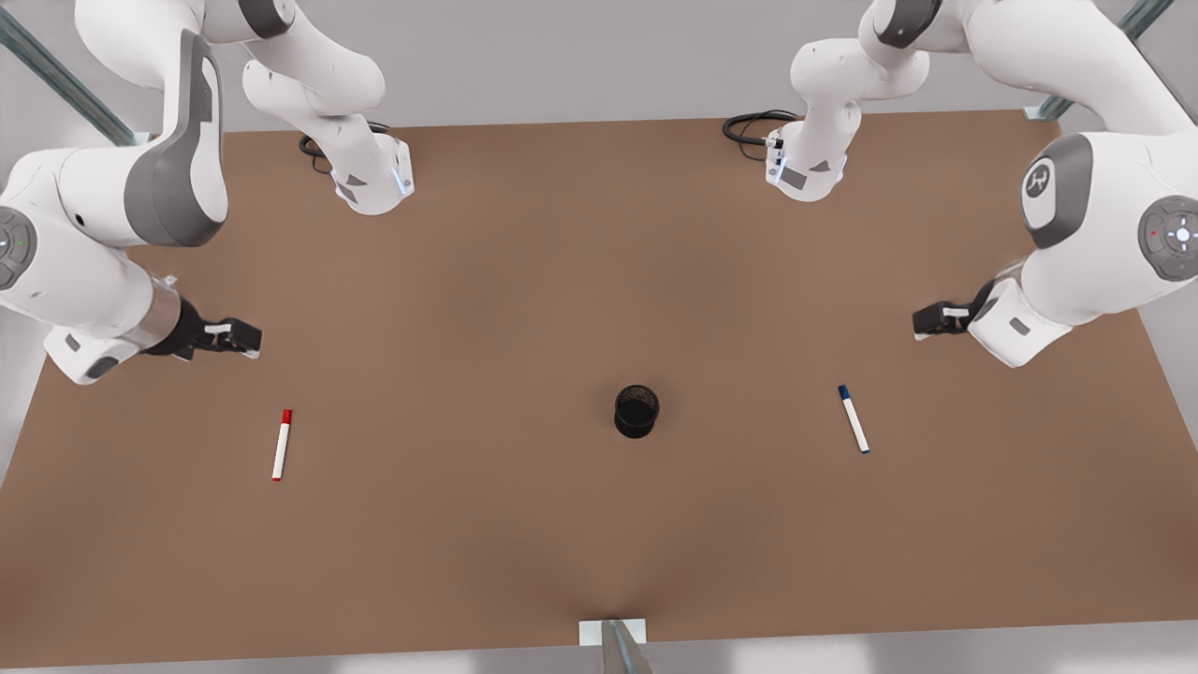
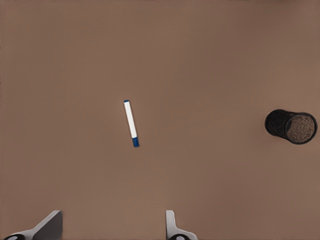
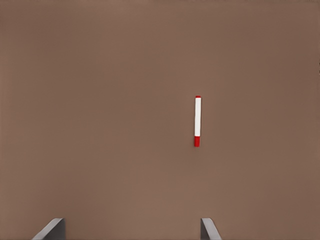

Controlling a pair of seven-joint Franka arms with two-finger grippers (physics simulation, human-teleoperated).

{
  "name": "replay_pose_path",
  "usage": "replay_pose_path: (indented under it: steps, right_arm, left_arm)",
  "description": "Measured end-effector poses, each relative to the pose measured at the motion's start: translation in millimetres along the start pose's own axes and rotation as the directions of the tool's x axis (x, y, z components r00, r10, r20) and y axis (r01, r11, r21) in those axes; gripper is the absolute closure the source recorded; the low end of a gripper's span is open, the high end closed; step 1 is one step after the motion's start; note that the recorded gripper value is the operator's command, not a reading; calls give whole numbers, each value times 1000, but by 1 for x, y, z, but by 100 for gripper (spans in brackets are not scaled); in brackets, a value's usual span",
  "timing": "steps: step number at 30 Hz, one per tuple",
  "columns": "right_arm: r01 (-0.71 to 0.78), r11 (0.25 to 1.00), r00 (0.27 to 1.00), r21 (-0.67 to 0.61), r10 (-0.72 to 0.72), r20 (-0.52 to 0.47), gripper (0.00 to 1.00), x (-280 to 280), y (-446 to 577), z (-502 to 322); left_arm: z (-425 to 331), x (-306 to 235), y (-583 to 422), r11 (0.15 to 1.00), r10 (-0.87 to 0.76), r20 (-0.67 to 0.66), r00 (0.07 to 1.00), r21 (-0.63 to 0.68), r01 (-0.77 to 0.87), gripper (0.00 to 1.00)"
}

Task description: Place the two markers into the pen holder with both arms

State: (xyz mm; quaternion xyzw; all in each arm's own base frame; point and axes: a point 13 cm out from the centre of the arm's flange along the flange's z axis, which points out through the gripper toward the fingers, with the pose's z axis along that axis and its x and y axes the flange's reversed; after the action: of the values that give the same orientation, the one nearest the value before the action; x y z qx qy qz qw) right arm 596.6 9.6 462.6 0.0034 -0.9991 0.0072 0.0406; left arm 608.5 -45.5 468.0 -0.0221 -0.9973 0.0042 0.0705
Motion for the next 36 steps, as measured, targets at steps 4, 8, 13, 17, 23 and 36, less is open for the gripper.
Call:
replay_pose_path:
  steps: [4,8,13,17,23,36]
  right_arm:
    - [-4,1000,1000,-1,4,-9,0,-19,-1,28]
    - [-71,997,992,-14,69,-109,0,-58,-42,157]
    - [-89,996,988,-15,87,-125,0,-73,-55,284]
    - [-90,996,995,-18,90,-42,0,-96,-58,315]
    - [-116,993,993,-24,116,19,0,-112,-84,336]
    - [-125,992,992,-35,124,-34,43,-95,-109,410]
  left_arm:
    - [69,-36,14,999,-44,-44,998,-6,44,0]
    - [199,-61,34,989,-146,-97,985,-8,146,0]
    - [294,-73,30,966,-257,-35,966,-1,257,0]
    - [338,-83,37,946,-323,12,946,5,323,0]
    - [377,-98,56,935,-351,68,934,-20,353,0]
    - [420,-94,60,942,-331,94,939,-17,334,36]
